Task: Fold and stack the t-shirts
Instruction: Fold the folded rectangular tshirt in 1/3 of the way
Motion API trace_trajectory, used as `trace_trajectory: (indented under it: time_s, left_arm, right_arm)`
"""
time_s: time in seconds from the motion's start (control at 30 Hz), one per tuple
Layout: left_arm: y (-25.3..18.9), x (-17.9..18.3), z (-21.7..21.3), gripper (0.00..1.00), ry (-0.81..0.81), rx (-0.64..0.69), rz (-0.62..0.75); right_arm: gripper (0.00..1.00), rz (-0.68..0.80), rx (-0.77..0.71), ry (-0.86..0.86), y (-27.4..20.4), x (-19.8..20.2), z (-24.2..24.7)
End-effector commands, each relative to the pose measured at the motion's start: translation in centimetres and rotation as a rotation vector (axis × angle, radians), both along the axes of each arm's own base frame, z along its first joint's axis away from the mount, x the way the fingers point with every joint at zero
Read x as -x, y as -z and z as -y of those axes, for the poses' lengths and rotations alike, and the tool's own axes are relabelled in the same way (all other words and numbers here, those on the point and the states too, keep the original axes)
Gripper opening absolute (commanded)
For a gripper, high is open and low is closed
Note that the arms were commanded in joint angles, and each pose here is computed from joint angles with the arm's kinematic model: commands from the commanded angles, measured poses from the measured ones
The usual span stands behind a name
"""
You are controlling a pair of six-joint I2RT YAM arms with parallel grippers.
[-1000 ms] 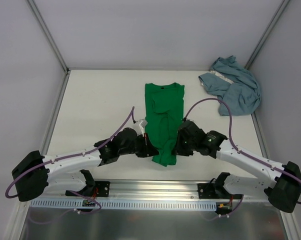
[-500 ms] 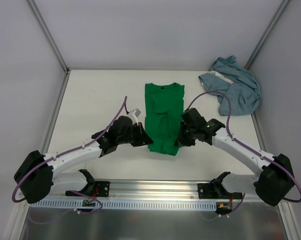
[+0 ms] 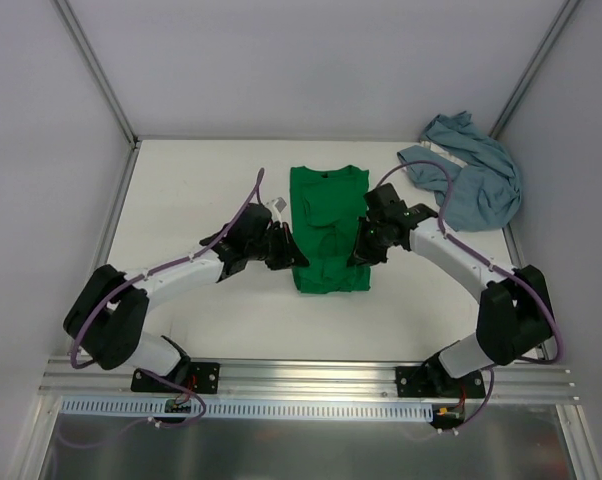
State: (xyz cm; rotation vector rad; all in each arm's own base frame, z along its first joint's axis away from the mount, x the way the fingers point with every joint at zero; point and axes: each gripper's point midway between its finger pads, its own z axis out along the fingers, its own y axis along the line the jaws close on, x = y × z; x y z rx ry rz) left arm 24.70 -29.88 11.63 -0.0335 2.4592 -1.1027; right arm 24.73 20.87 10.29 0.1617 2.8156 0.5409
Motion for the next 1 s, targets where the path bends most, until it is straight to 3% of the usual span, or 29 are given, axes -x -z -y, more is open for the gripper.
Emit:
trace_trajectory:
  time_s: [0.0, 0.23, 0.3, 0.33, 0.37, 0.47, 0.5, 0.77, 0.97]
  left_arm:
    - [-1.2, -2.3, 0.6, 0.0, 0.032, 0.037, 0.028]
    - [-0.8, -7.1, -0.6, 0.0, -0.001, 0.051, -0.007]
    - [-0.1, -8.4, -0.6, 0.03, -0.004, 0.054, -0.037]
    - [0.1, -9.1, -0.9, 0.15, -0.014, 0.062, -0.05]
    - [0.1, -9.3, -0.8, 0.46, -0.003, 0.079, -0.067]
    - [0.4, -10.7, -0.6, 0.76, -0.02, 0.112, -0.064]
    - [0.3, -10.7, -0.8, 0.98, -0.033, 0.118, -0.05]
    - [-1.7, -10.6, -1.4, 0.99, -0.046, 0.132, 0.047]
    - [-5.6, -7.9, -2.4, 0.99, -0.033, 0.177, 0.126]
  right_arm:
    - [0.01, 0.028, -0.047, -0.038, -1.3, -2.4, -0.5]
    - [0.01, -0.023, -0.08, -0.029, 0.2, -7.4, -1.2]
    - [0.13, -0.038, -0.088, -0.029, 0.8, -8.3, -1.2]
    - [0.22, -0.05, -0.082, -0.026, 1.5, -9.2, -1.3]
    - [0.4, -0.05, -0.087, -0.027, 1.7, -9.6, -1.3]
    - [0.5, -0.009, -0.087, -0.013, 1.5, -11.1, -0.9]
    - [0.5, 0.005, -0.083, -0.009, 1.3, -11.5, -0.6]
    - [0.55, 0.118, -0.031, -0.01, -2.7, -12.6, 1.9]
    - [0.58, 0.169, -0.114, -0.028, -7.2, -10.6, 1.0]
